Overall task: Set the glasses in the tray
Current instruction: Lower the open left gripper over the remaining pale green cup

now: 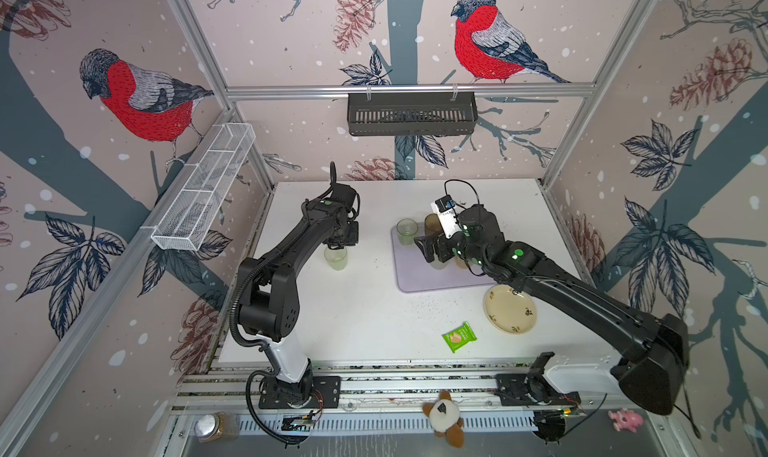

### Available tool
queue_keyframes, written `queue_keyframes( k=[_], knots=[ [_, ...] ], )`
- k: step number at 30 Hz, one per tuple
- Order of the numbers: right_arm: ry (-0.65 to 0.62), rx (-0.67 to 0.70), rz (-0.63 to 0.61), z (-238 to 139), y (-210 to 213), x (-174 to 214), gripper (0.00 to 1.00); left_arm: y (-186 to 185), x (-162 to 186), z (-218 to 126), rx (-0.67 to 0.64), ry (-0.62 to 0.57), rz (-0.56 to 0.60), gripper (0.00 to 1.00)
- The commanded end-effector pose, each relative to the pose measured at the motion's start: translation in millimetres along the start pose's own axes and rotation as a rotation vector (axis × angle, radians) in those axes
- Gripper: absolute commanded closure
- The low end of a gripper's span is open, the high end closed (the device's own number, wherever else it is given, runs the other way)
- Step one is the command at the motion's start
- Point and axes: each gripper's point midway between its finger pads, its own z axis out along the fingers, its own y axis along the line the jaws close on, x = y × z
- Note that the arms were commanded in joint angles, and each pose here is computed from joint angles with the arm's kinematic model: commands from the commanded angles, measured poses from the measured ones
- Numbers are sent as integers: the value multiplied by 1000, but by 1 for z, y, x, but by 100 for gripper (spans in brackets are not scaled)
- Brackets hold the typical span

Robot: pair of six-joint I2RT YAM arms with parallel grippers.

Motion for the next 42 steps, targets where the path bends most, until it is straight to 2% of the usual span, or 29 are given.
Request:
queue_keyframes(
  k=[1, 27, 42],
  knots=[
    [-21, 10, 1, 0, -1, -7, 0, 1, -3, 4, -7, -14, -1, 62],
    [-18, 2, 2, 4, -1, -8, 1, 2, 19, 23, 4, 35, -7, 69],
    [-16, -2, 6, 6, 0, -8, 1, 2, 20, 30, 3, 46, -6, 72]
  ],
)
